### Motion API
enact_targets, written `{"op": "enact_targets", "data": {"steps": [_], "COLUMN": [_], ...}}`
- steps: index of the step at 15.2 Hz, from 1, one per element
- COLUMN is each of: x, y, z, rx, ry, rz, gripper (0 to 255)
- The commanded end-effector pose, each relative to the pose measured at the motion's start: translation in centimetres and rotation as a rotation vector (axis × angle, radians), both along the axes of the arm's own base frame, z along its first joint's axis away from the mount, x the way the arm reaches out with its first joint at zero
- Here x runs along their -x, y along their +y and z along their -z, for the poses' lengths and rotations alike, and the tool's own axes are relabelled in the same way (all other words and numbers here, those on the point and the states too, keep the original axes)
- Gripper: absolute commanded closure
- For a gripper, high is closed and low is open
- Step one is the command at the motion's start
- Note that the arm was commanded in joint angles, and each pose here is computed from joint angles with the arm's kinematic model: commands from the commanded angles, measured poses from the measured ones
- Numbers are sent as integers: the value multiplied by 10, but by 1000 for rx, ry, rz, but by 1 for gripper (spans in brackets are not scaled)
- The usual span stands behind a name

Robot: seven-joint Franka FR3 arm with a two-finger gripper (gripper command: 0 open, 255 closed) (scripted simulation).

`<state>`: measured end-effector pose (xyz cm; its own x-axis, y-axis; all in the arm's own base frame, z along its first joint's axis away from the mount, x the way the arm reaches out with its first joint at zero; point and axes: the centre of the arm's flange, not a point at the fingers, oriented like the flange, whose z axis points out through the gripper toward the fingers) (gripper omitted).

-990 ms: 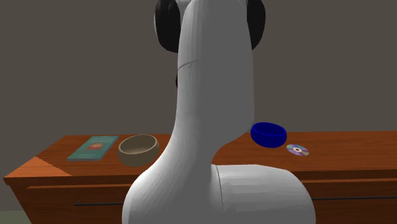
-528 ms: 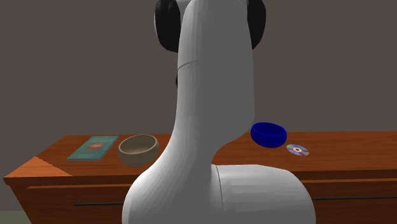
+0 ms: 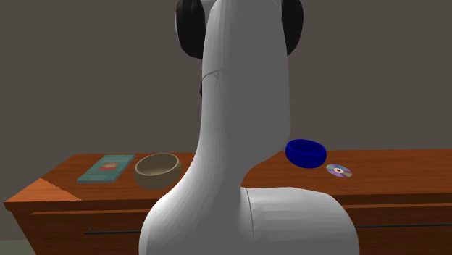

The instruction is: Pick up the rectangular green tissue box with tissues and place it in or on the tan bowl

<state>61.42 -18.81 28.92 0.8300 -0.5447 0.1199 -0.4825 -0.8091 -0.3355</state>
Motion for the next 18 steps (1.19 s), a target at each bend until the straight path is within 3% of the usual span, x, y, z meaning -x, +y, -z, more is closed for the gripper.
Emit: {"op": "enact_targets", "data": {"steps": [1, 18], "x": [0, 0], "y": [1, 1], "z": [-9, -98], "rx": [0, 0], "ry": [1, 1], "rz": [-2, -2], "gripper": [255, 255]}}
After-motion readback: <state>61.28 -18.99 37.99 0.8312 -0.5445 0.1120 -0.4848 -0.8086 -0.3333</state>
